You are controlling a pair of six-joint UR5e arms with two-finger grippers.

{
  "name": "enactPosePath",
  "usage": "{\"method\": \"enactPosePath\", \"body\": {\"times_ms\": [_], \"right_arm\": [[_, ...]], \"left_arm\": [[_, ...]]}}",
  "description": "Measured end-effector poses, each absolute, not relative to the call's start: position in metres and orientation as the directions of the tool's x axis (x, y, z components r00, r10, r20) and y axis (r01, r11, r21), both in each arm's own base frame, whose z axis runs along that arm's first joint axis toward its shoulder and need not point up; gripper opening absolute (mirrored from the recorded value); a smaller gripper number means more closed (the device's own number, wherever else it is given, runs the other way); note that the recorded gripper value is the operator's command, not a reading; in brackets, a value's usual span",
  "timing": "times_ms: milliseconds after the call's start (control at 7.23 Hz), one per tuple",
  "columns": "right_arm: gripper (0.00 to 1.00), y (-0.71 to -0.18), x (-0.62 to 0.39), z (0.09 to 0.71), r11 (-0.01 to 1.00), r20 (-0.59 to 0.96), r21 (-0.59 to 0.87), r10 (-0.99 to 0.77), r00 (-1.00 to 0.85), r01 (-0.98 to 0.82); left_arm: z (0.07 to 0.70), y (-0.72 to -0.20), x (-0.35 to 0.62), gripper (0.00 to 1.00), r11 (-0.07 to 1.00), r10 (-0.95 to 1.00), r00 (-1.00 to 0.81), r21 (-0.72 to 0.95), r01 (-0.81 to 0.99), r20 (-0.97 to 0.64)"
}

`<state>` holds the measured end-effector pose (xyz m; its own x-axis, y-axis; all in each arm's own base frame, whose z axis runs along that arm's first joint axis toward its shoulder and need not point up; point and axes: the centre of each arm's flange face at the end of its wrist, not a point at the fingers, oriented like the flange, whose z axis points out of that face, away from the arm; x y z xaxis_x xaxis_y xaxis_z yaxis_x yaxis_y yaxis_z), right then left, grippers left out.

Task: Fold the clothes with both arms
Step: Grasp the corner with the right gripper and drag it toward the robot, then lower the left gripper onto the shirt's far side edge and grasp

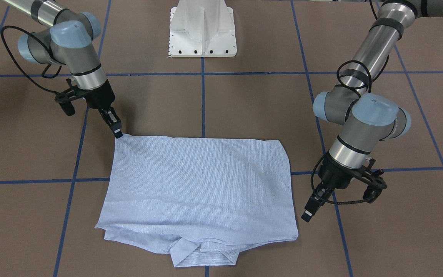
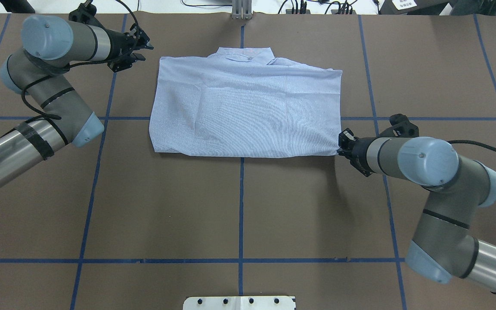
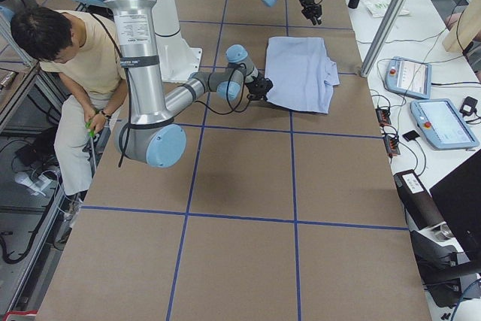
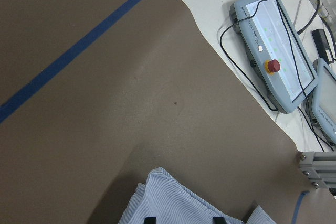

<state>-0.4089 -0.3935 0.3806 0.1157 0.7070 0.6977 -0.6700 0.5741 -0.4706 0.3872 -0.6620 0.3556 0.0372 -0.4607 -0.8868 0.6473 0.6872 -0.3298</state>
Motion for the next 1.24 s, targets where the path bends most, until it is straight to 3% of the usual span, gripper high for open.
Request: {"method": "enactPosePath", "body": {"times_ms": [415, 553, 692, 830, 968, 1245], "right_arm": [[0.0, -0.261, -0.385, 0.367, 0.718, 0.692, -0.507, 0.669, 0.27, -0.478], [0.29, -0.21, -0.394, 0.36, 0.769, 0.692, -0.519, 0.634, 0.346, -0.373], [0.99, -0.168, -0.406, 0.357, 0.803, 0.692, -0.523, 0.595, 0.408, -0.285], [1.0, -0.135, -0.415, 0.354, 0.822, 0.693, -0.526, 0.563, 0.452, -0.217], [1.0, -0.116, -0.415, 0.346, 0.829, 0.698, -0.531, 0.544, 0.465, -0.172], [1.0, -0.135, -0.394, 0.316, 0.822, 0.727, -0.542, 0.563, 0.392, -0.175]], "left_arm": [[0.317, -0.62, 0.365, 0.47, 0.75, -0.401, -0.011, -0.335, 0.571, -0.916], [0.301, -0.604, 0.361, 0.48, 0.775, -0.387, -0.027, -0.341, 0.532, -0.922], [0.29, -0.585, 0.365, 0.53, 0.796, -0.379, -0.036, -0.346, 0.496, -0.925], [0.286, -0.553, 0.377, 0.61, 0.823, -0.373, -0.035, -0.348, 0.449, -0.927], [0.287, -0.52, 0.389, 0.62, 0.844, -0.373, -0.024, -0.35, 0.407, -0.928], [0.298, -0.476, 0.423, 0.6, 0.847, -0.409, 0.043, -0.362, 0.39, -0.911]]}}
